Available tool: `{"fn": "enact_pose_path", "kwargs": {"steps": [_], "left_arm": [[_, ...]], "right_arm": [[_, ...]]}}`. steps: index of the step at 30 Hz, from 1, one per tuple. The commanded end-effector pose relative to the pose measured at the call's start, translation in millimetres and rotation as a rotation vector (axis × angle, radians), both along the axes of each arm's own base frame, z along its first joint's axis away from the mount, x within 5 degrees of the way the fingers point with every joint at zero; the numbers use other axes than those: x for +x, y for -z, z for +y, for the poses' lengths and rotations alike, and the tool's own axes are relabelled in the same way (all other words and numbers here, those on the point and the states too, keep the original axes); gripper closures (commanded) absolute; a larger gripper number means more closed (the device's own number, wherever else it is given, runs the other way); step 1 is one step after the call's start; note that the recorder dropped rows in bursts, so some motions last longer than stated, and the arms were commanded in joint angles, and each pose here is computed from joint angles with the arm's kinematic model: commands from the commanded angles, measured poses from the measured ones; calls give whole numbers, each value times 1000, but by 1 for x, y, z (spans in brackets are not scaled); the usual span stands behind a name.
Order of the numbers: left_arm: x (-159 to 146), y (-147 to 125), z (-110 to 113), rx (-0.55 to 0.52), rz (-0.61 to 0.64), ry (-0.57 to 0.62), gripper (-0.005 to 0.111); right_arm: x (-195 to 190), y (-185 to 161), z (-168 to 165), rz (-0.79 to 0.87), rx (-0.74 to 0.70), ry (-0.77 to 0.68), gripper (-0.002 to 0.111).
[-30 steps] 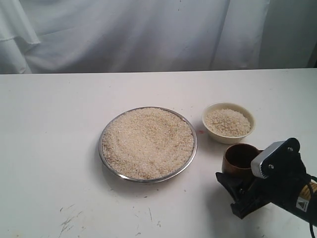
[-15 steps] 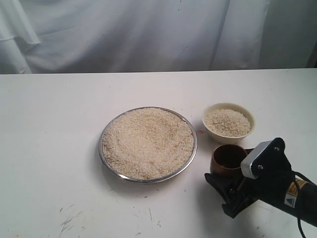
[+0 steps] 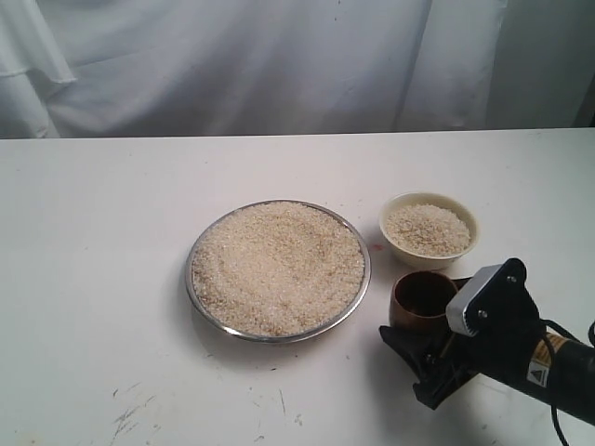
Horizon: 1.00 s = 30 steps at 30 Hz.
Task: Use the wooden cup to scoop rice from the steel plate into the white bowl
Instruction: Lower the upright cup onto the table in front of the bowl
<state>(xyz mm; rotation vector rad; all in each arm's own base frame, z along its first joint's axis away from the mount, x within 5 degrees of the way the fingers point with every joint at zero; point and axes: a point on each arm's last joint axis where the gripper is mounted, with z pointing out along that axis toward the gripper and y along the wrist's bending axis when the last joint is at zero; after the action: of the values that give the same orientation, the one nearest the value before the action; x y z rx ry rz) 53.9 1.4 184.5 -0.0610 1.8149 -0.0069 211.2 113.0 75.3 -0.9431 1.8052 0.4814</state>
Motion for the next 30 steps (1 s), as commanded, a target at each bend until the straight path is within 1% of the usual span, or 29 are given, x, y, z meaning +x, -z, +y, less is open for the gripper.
{"fn": "enact_pose_path", "kwargs": {"steps": [1,12,18,30], "left_arm": [[0,0,0,1,-14,2,107],[0,0,0,1,-14,2,107],[0,0,0,1,-14,2,107],[0,0,0,1,-14,2,107]], "right_arm": [[0,4,1,-30,9,-21,108],[9,3,4,-59,17,-26,108],[9,14,6,-20,13,-55,108],[12,21,7,-9,8,-54,108]]}}
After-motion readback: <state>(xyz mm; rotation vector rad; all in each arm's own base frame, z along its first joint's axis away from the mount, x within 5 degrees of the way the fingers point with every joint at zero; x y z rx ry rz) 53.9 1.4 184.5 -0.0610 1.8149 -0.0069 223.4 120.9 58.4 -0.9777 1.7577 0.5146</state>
